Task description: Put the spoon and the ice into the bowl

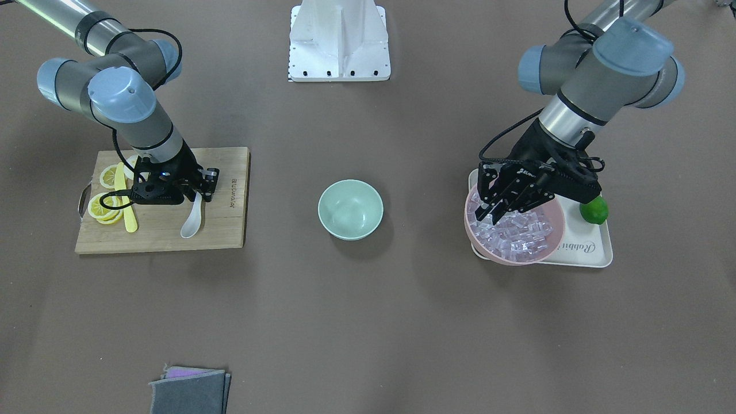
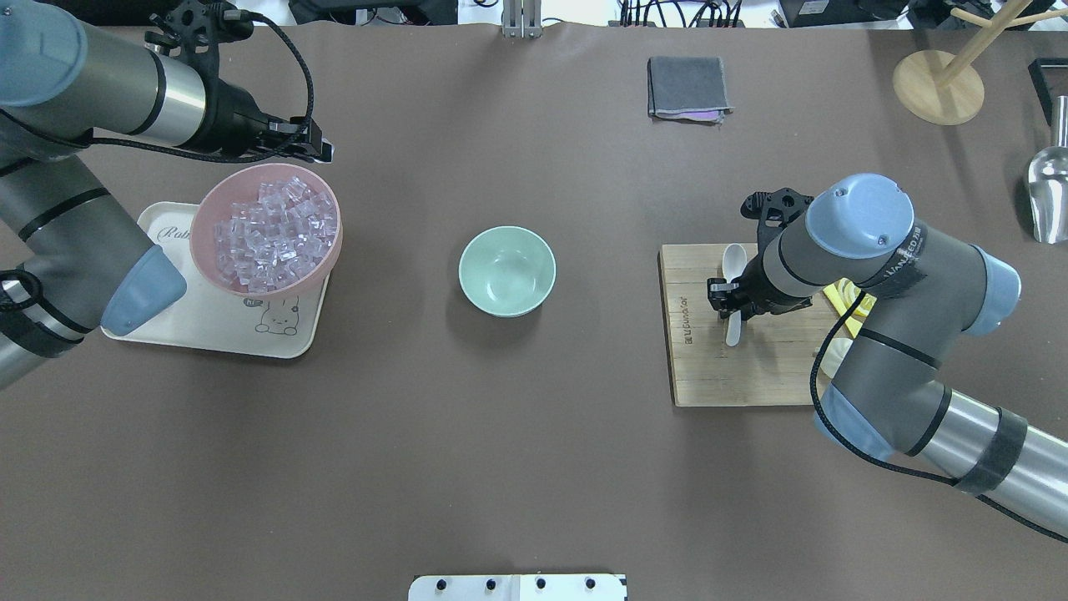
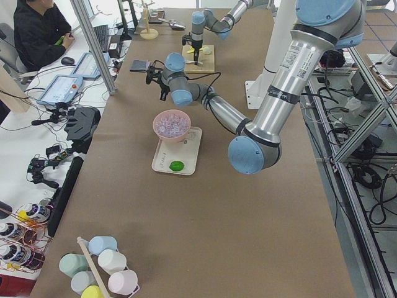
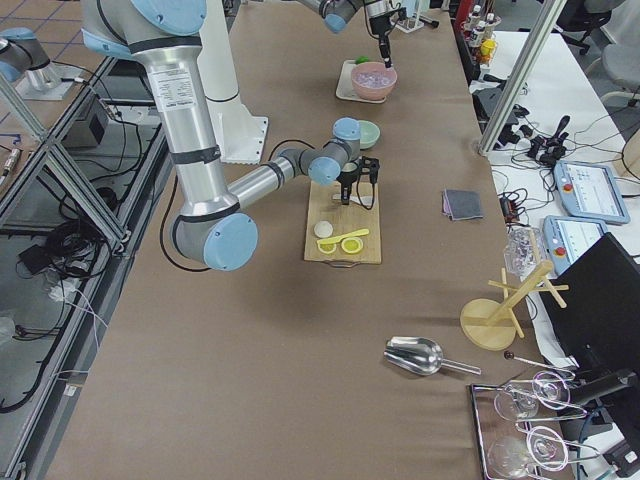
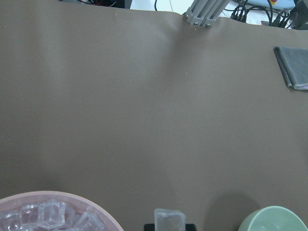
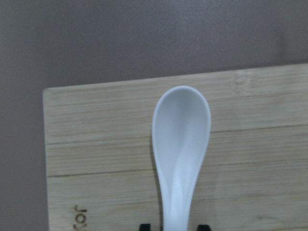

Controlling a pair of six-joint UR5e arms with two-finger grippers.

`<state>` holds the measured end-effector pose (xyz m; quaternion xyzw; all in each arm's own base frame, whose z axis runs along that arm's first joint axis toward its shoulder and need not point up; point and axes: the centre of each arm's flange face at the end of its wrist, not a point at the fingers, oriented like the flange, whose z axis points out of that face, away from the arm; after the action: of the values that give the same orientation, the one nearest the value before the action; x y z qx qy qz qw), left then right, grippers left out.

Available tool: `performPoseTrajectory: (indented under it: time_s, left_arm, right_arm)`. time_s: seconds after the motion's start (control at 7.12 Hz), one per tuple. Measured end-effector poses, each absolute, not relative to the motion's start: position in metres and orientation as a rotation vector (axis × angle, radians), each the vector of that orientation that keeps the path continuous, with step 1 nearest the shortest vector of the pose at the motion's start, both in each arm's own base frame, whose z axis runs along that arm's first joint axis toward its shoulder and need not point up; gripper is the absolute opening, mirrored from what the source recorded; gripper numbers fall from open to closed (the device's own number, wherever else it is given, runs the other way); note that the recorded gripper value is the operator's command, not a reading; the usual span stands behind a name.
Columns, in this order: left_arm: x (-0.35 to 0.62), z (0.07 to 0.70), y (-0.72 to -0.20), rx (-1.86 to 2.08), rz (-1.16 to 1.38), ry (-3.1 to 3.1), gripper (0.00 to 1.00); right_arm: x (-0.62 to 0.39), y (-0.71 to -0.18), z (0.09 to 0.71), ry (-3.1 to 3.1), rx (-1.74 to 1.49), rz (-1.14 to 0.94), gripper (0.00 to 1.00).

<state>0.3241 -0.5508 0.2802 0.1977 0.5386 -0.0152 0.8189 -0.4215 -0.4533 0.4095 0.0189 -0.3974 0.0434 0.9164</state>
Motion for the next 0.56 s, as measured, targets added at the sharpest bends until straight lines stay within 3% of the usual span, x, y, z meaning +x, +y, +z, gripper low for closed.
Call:
performPoseTrajectory:
  time_s: [0.56]
  left_arm:
    - [0.330, 0.274, -0.548, 0.424, -0.021, 1.156, 0.00]
  right_arm:
    - [-0.396, -0.462, 0.377, -0.872, 0.067, 0.106, 0.00]
